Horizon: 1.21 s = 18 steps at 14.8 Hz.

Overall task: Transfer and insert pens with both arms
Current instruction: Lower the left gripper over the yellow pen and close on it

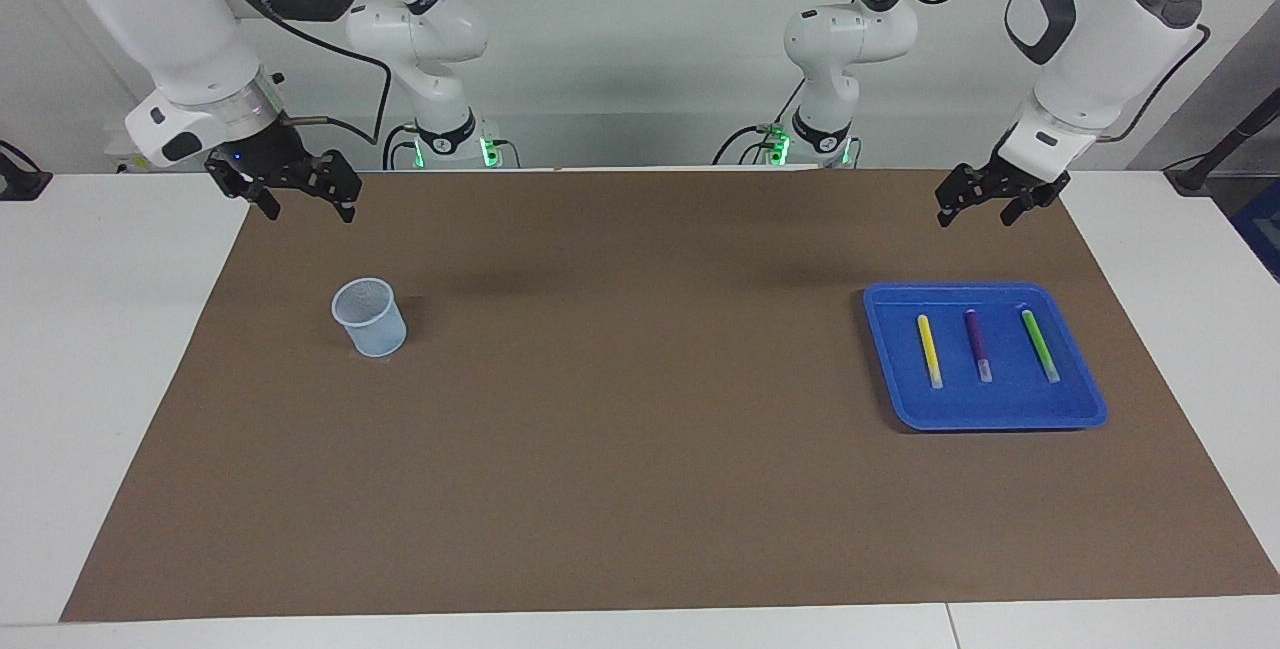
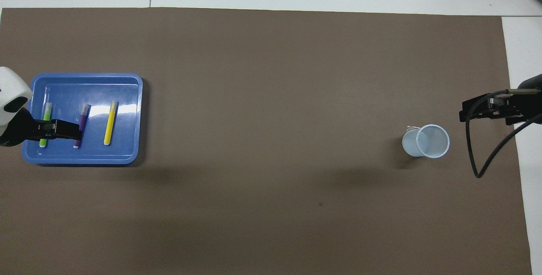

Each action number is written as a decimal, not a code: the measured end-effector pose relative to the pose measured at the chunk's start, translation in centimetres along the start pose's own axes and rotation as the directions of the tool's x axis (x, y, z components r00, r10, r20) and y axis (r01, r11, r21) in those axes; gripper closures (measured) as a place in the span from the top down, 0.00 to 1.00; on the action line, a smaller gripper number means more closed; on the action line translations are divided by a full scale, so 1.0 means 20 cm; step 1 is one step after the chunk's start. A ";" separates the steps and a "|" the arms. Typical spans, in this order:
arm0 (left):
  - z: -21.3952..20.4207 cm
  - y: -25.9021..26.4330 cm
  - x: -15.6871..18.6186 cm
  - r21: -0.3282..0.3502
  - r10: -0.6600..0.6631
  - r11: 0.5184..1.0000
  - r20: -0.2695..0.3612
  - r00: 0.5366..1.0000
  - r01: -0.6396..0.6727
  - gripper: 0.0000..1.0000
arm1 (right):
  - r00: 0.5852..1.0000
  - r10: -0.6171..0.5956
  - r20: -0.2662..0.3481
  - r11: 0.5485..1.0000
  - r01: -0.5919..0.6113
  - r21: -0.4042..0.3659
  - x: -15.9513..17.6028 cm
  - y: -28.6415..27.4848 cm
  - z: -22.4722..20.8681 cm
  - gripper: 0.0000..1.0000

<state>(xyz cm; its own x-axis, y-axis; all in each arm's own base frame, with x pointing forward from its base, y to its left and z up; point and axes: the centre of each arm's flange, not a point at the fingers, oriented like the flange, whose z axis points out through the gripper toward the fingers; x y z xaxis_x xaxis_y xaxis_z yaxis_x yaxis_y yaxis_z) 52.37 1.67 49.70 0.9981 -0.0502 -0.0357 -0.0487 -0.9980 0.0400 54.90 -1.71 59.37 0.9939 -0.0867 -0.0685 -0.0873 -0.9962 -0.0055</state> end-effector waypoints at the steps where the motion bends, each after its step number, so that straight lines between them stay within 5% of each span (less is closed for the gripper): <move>1: 0.06 -0.01 0.02 0.000 0.006 1.000 -0.001 1.000 -0.006 1.00 | 1.000 0.000 0.000 1.000 0.000 0.000 0.00 0.00 0.00 1.00; 18: 0.77 -0.05 0.31 0.003 0.021 1.000 -0.055 0.998 -0.021 0.92 | 1.000 0.000 0.000 1.000 0.000 0.000 0.00 0.00 0.00 1.00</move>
<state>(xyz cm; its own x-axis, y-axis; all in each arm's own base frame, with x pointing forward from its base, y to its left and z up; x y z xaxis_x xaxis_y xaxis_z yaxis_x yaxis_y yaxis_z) 57.95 1.77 34.11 0.9974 -0.0688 0.0196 -0.0695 -0.9969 0.0374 54.90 -1.71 59.37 0.9939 -0.0867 -0.0685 -0.0872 -0.9962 -0.0055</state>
